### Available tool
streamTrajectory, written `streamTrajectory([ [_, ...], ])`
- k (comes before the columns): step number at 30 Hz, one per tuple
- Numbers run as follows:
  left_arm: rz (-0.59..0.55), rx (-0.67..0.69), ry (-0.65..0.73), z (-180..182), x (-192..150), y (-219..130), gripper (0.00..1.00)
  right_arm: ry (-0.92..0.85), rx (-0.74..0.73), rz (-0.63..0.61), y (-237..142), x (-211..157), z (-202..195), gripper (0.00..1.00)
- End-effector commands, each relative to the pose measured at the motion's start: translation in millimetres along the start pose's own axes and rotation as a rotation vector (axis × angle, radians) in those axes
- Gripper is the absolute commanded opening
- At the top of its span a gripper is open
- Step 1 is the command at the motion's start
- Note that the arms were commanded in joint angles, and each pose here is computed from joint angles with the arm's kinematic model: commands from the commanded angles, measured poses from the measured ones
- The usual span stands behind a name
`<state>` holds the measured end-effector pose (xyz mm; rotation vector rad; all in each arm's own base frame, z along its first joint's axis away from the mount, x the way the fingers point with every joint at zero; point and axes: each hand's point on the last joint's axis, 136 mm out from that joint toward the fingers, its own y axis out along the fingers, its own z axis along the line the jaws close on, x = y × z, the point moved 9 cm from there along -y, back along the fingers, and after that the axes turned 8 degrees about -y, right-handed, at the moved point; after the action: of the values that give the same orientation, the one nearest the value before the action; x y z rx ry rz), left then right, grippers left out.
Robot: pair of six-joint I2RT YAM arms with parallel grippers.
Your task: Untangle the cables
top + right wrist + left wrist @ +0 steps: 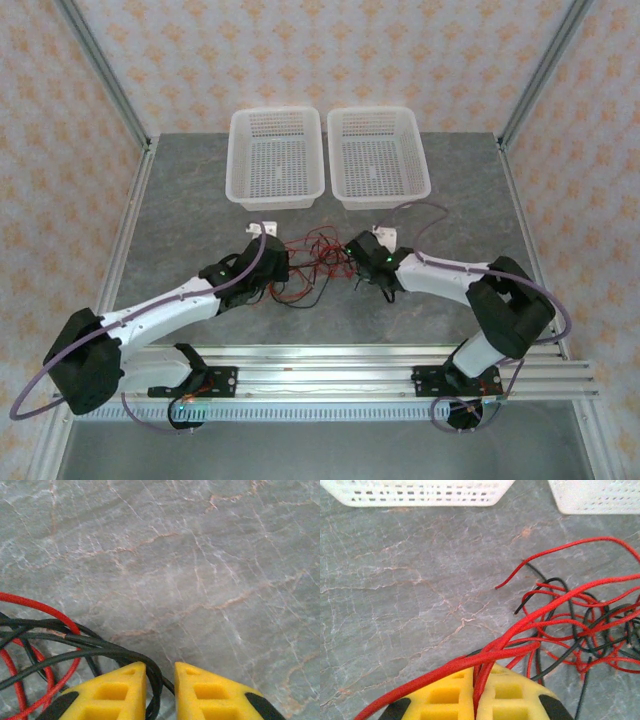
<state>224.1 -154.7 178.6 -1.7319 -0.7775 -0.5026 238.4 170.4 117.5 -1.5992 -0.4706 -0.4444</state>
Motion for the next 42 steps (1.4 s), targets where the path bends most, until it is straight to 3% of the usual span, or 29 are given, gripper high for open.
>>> streamTrajectory([
  [1,0.000,0.073,-0.008,10.4,-10.2,13.7,0.01,0.021,-0.092,-0.012,-4.3,-3.4,-16.7,0.23],
  [7,0.028,0.111,-0.002,15.9,-22.5,27.0,0.19,0.037,-0.096,-0.015,-5.8,-1.8,-23.6,0.25],
  [13,0.015,0.245,-0.013,30.4,-25.4,31.7,0.15,0.055,-0.141,-0.027,-11.1,0.5,-36.8,0.07],
  [18,0.038,0.319,-0.038,47.4,-34.0,42.5,0.11,0.095,-0.166,-0.055,-24.6,5.4,-54.3,0.06],
  [22,0.064,0.370,-0.069,57.7,-43.0,53.3,0.11,0.153,-0.201,-0.078,-34.7,7.5,-76.7,0.00],
  [27,0.068,0.438,-0.124,66.0,-44.0,56.2,0.11,0.228,-0.225,-0.110,-43.5,6.4,-99.2,0.00],
  [33,0.027,0.387,-0.171,58.2,-27.3,42.5,0.21,0.303,-0.259,-0.173,-56.8,12.8,-114.3,0.00],
  [42,-0.026,0.367,-0.177,52.1,-1.8,20.7,0.27,0.384,-0.285,-0.236,-72.8,29.7,-141.4,0.00],
])
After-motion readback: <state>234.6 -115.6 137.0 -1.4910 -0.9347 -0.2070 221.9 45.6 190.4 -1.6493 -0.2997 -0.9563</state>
